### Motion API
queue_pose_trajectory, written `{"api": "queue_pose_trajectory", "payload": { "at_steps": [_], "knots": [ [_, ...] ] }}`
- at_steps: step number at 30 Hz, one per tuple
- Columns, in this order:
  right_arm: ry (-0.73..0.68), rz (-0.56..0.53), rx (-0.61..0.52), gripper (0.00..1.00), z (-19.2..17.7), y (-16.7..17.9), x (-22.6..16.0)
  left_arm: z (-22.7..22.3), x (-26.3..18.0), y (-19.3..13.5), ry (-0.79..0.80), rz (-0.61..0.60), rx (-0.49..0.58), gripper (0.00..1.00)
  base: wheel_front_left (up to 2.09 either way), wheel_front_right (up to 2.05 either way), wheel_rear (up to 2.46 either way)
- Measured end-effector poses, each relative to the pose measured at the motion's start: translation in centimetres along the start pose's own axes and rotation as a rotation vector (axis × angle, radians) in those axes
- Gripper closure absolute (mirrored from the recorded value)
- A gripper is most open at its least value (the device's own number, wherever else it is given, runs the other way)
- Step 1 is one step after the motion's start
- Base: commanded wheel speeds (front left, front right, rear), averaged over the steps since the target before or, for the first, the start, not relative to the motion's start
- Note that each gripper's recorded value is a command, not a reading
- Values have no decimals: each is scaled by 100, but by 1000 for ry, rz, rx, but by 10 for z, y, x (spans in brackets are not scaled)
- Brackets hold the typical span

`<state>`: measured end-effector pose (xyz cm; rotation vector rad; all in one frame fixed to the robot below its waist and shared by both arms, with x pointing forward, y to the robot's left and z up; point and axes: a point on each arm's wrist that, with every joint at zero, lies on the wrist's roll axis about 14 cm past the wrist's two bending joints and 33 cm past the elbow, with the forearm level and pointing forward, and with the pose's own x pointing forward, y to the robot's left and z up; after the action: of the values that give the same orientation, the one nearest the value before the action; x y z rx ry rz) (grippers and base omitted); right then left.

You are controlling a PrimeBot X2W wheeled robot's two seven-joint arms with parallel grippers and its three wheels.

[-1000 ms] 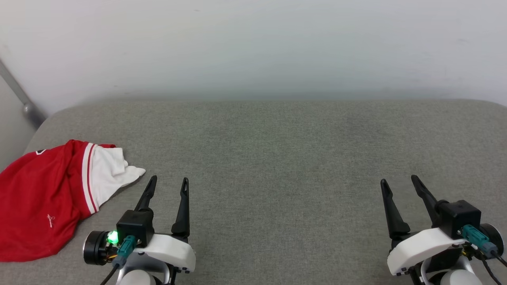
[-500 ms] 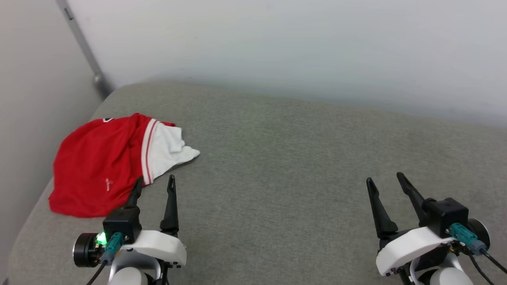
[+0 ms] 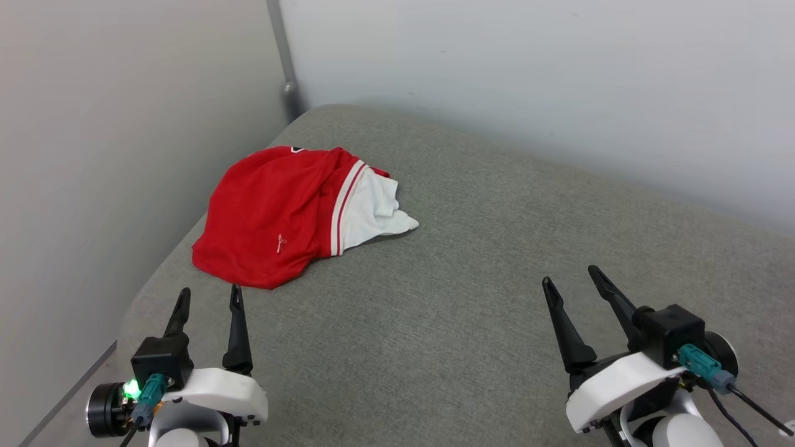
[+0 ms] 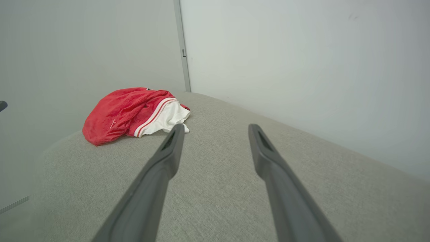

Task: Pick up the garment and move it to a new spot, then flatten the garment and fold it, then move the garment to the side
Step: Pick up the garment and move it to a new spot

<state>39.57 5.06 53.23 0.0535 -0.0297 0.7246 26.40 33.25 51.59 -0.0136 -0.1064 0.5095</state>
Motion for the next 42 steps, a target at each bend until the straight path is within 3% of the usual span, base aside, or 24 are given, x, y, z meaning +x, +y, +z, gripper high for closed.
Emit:
{"api": "queue_pose_trajectory", "payload": {
  "at_steps": [10,19,23,27,35,38,39,40,42],
  "knots": [
    [1,35,8,0,-1,9,8,1,0,7,1,29,-10,0,0,0,0],
    [-2,-12,0,0,-2,-17,18,41,90,-17,-22,-78,-26,0,0,0,0],
    [5,-56,4,0,-10,-42,22,32,136,-37,116,-140,-62,0,0,0,0],
    [26,-104,23,0,-27,-67,25,-3,173,-43,354,-170,-1,0,0,0,0],
    [104,-204,71,0,-76,-110,15,-114,180,-38,863,-161,110,0,0,0,0],
    [130,-238,79,0,-90,-122,8,-150,168,-43,1016,-156,88,0,0,0,0],
    [137,-248,81,0,-93,-126,6,-158,165,-45,1050,-156,76,14,0,0,0],
    [144,-257,83,0,-97,-129,4,-165,162,-45,1084,-155,71,42,0,0,0],
    [158,-275,85,0,-102,-134,-1,-172,161,-47,1125,-153,49,56,0,0,0]
  ]
}}
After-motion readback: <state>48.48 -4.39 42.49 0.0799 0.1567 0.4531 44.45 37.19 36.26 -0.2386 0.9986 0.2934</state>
